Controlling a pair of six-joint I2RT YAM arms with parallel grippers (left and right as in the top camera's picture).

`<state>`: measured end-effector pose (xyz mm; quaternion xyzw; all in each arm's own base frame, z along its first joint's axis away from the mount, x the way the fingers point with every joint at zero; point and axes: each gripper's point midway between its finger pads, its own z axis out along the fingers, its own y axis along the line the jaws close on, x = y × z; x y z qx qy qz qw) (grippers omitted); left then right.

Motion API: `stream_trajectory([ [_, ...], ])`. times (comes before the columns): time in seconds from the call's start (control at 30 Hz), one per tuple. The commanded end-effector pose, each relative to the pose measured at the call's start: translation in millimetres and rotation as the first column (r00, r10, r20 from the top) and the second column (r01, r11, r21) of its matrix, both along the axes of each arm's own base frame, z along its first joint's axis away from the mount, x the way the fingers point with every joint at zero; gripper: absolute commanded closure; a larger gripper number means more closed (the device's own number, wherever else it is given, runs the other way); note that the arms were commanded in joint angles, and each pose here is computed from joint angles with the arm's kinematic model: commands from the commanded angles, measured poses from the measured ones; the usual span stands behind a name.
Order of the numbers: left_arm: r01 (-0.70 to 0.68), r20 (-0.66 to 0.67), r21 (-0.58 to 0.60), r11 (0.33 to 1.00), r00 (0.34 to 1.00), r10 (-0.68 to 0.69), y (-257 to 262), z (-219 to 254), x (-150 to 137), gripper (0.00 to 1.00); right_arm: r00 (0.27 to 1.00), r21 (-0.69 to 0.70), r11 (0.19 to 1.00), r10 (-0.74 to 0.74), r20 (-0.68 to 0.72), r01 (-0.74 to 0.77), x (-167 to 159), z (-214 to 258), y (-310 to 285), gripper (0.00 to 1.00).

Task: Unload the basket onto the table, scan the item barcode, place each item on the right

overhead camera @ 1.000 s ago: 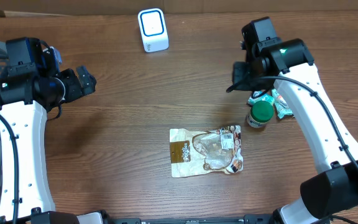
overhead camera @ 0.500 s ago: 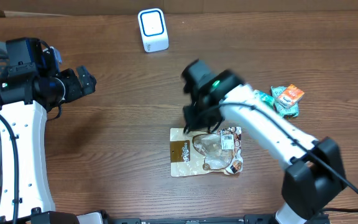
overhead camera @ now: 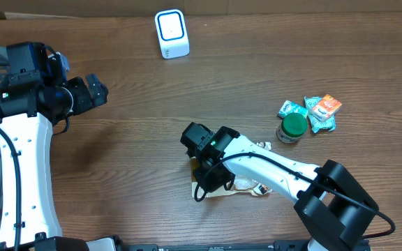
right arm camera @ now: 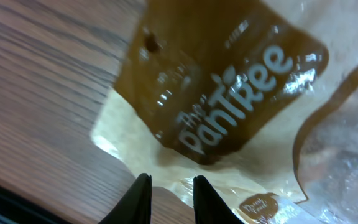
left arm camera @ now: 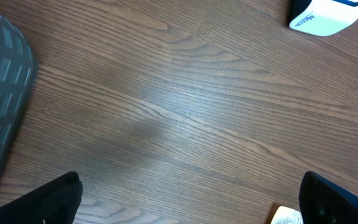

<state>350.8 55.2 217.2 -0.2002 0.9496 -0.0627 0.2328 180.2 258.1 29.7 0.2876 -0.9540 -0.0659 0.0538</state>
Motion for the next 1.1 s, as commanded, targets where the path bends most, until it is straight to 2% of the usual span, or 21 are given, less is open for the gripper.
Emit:
stream_trajectory([
  [0.0, 0.009, -0.005, 0.01, 1.0, 1.0, -0.009, 0.8, -1.6, 0.5, 0.0, 0.999, -0.048, 0.999, 0.006, 0.045, -0.004, 7.4, -4.6, -10.0, 0.79],
  [0.27, 0.009, -0.005, 0.01, 1.0, 1.0, -0.009, 0.8, -1.7, 0.5, 0.01, 0.994, -0.106, 0.993, -0.043, 0.105, 0.054, 24.7, -22.4, -37.5, 0.78],
  [0.57, 0.009, -0.005, 0.01, 1.0, 1.0, -0.009, 0.8, -1.6, 0.5, 0.0, 0.973, -0.111, 0.969, -0.21, 0.1, 0.22, 49.8, -34.7, -77.1, 0.78],
  [0.9, 0.009, -0.005, 0.01, 1.0, 1.0, -0.009, 0.8, -1.7, 0.5, 0.01, 0.899, -0.107, 0.894, -0.425, 0.107, 0.435, 77.5, -34.8, -114.7, 0.79],
  [1.07, 0.009, -0.005, 0.01, 1.0, 1.0, -0.009, 0.8, -1.6, 0.5, 0.0, 0.869, -0.105, 0.864, -0.483, 0.108, 0.493, 87.0, -34.4, -132.0, 0.86],
])
